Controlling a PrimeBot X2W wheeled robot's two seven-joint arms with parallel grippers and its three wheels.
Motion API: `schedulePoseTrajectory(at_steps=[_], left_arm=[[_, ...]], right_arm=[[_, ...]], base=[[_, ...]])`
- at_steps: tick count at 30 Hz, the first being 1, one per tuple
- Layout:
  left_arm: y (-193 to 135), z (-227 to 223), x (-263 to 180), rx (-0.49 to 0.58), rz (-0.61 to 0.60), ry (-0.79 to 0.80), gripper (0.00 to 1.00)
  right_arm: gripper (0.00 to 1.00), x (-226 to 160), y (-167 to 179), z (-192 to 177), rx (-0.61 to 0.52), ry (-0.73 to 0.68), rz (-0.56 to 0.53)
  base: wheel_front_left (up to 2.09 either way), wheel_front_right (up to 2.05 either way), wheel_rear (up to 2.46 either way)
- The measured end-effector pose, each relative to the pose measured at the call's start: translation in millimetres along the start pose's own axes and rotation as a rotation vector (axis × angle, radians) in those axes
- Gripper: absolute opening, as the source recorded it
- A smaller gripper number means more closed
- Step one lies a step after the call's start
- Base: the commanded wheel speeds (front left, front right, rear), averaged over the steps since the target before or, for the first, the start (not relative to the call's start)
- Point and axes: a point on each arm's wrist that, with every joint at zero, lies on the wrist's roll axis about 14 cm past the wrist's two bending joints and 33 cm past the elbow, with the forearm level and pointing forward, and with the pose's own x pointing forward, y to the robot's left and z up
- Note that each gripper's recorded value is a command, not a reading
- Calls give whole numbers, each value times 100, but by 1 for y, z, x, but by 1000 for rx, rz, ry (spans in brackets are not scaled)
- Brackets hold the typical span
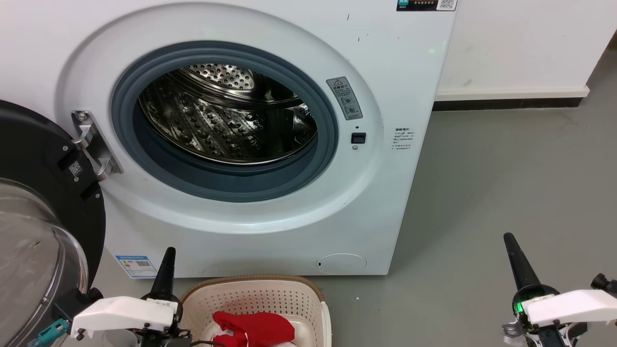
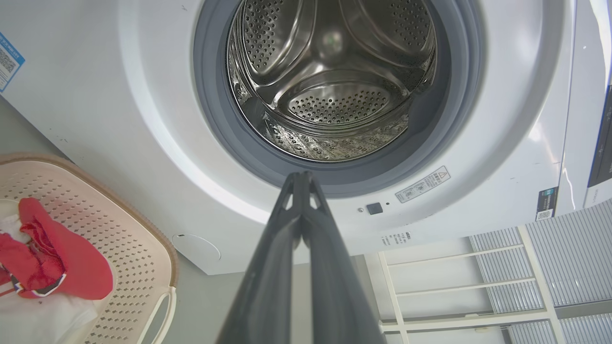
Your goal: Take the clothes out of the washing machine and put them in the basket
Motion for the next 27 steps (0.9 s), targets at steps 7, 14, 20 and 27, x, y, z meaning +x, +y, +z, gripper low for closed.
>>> schedulePoseTrajectory(at_steps=[7, 14, 20, 27], left_arm=[[-2, 2, 3, -80, -11, -6, 0], [-2, 2, 3, -146, -18, -2, 0], [-3, 2, 4, -200, -26, -2, 0], [-6, 3, 6, -263, -41, -7, 0]], right_arm=[[0, 4, 1, 1, 81, -4, 4], [0, 6, -2, 1, 148, -4, -3], [0, 9, -1, 2, 202, -8, 0], [0, 10, -4, 3, 261, -11, -6]], base=[[0, 0, 0], [0, 0, 0], [0, 0, 0], [0, 0, 0]])
